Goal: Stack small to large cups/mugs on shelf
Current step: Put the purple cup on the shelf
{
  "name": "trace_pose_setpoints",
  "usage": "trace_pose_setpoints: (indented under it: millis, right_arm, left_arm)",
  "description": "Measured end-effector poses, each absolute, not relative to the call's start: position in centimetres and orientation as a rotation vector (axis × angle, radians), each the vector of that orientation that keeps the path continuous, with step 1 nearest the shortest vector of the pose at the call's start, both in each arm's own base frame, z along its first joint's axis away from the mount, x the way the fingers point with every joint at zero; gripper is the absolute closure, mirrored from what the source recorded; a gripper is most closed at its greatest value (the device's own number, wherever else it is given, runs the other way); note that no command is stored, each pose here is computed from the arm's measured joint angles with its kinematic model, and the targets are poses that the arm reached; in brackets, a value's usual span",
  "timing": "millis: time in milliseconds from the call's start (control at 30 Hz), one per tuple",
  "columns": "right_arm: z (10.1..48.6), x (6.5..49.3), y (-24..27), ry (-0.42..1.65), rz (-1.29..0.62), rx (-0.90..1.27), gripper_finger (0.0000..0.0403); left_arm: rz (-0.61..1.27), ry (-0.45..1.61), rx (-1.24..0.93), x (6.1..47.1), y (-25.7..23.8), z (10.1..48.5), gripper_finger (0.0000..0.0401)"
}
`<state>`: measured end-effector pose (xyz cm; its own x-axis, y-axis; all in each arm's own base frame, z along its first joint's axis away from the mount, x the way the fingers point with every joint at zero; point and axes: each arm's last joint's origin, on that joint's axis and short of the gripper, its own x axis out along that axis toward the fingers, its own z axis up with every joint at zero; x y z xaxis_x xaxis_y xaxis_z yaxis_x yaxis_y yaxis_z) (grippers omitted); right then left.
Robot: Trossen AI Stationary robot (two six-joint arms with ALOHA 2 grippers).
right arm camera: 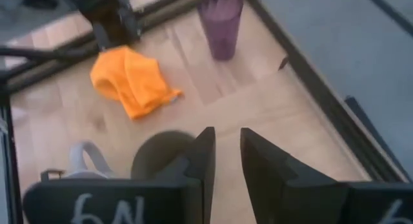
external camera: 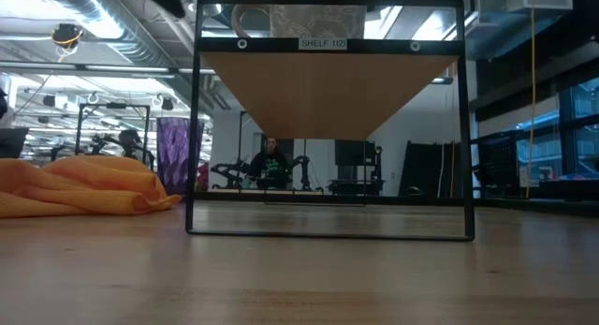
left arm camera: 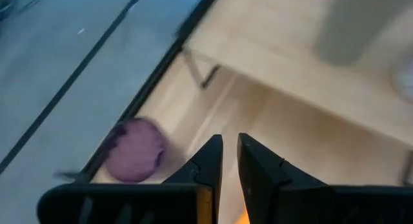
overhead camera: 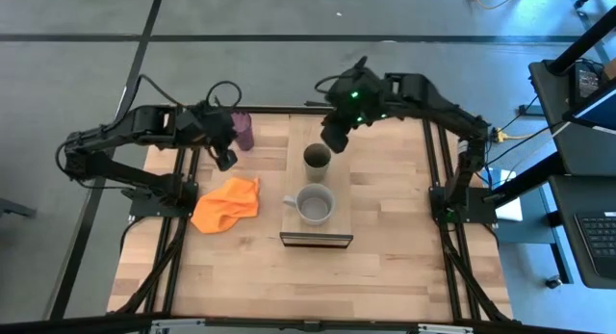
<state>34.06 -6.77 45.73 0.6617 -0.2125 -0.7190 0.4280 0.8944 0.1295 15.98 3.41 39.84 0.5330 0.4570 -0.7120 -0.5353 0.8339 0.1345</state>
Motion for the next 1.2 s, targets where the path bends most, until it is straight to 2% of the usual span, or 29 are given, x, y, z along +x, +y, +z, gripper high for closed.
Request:
trace_pose_setpoints:
  millis: [200,367,500,633,800,900,1067,1200]
  right_arm:
    - [47.9,31.5,-7.1,0.693,-0.460,0.241,0.0316]
    - [49.1,29.6,-7.2,0.661,-0.486,0.252,0.0267]
    - [49.1,28.5,-8.0,0.679,-0.596,0.261,0.0223]
    - [48.9,27.7,-9.1,0.703,-0.660,0.316,0.0197]
    - [48.8,27.4,-10.0,0.706,-0.694,0.332,0.0188]
    - [48.8,27.3,-10.3,0.706,-0.703,0.337,0.0187]
    - [48.7,27.1,-10.3,0.720,-0.707,0.338,0.0187]
    - [48.5,26.9,-10.2,0.753,-0.715,0.349,0.0187]
  left_arm:
    - [0.733,0.907,-0.147,15.4,6.3,37.9,0.0354]
    - [0.753,0.973,-0.179,14.9,8.3,36.5,0.0313]
    - [0.786,0.935,-0.222,14.7,9.7,36.6,0.0277]
    - [0.893,0.912,-0.302,13.9,12.0,37.1,0.0263]
    - [0.994,0.946,-0.522,12.7,16.0,35.9,0.0262]
    - [1.014,1.036,-0.634,12.4,18.0,34.3,0.0262]
    - [1.020,1.173,-0.721,12.7,20.3,31.8,0.0262]
    - [0.975,1.187,-0.724,13.4,21.0,31.1,0.0262]
